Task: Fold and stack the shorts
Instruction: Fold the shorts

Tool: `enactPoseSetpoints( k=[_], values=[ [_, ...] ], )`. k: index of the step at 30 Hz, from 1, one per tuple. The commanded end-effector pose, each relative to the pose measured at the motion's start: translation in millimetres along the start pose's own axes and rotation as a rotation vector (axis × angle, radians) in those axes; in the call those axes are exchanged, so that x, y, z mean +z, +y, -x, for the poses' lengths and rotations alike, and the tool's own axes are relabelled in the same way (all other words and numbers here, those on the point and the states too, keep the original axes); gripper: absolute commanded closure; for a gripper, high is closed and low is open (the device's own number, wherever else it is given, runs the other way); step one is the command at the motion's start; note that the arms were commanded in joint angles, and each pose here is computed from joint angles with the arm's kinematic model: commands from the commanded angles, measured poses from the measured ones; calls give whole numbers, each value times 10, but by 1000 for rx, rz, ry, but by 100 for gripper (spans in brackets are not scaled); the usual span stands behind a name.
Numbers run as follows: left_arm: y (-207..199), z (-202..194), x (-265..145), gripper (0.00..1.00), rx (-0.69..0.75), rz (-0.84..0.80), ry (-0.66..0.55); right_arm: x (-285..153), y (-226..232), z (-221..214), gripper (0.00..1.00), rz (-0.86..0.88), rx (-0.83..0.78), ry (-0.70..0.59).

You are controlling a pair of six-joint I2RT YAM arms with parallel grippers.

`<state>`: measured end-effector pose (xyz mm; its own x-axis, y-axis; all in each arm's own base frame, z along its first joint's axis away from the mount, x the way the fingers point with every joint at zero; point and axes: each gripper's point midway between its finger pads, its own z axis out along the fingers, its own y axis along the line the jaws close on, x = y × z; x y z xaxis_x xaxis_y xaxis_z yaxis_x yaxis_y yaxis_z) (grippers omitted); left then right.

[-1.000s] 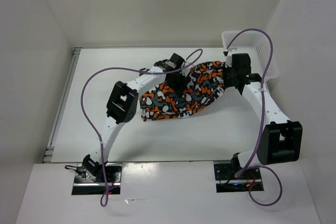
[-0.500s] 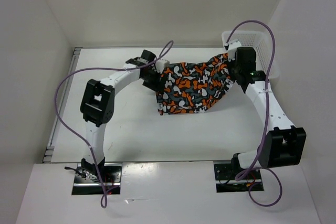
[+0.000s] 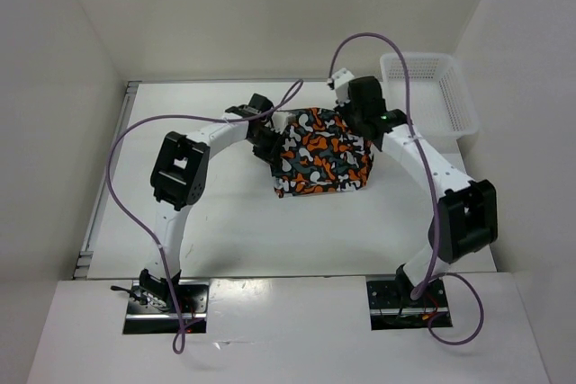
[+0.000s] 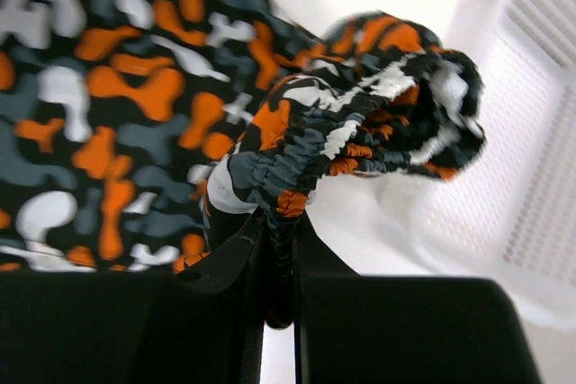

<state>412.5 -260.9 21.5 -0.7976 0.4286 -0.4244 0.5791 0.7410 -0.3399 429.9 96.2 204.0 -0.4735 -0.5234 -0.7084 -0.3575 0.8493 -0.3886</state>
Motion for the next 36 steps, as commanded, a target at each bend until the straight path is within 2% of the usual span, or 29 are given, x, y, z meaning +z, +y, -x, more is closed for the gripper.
enactPoseSetpoints(
  k=[1, 9, 14, 20, 26, 29, 31, 32, 34, 35, 36],
  values=[
    [29, -216, 216, 79, -25, -27, 78, 0, 294, 534, 100, 35, -50, -122],
    [192, -154, 72, 80, -75, -61, 39, 8, 1323, 644, 100, 202, -198, -138],
    [356, -163, 3, 83, -118, -77, 17, 100, 1535, 843, 100, 223, -191, -167],
    [399, -214, 7, 86, -143, -103, 20, 206, 2061, 934, 100, 287, -237, -175],
    [392, -243, 37, 88, -144, -112, 19, 202, 2431, 885, 100, 343, -262, -172],
    [422, -276, 28, 88, -157, -118, 21, 256, 2474, 758, 99, 349, -262, -142],
    [422, -276, 28, 86, -157, -118, 21, 241, 2533, 741, 90, 358, -244, -141],
    [501, -283, 9, 85, -167, -99, 18, 223, 2589, 743, 75, 390, -245, -147],
    [557, -283, -49, 79, -175, -78, 17, 94, 2644, 882, 58, 424, -259, -185],
    [599, -249, -78, 70, -179, -73, 5, -19, 2720, 921, 50, 460, -268, -199],
    [684, -221, -203, 67, -192, -50, -11, -162, 2794, 1061, 38, 502, -266, -243]
  ],
)
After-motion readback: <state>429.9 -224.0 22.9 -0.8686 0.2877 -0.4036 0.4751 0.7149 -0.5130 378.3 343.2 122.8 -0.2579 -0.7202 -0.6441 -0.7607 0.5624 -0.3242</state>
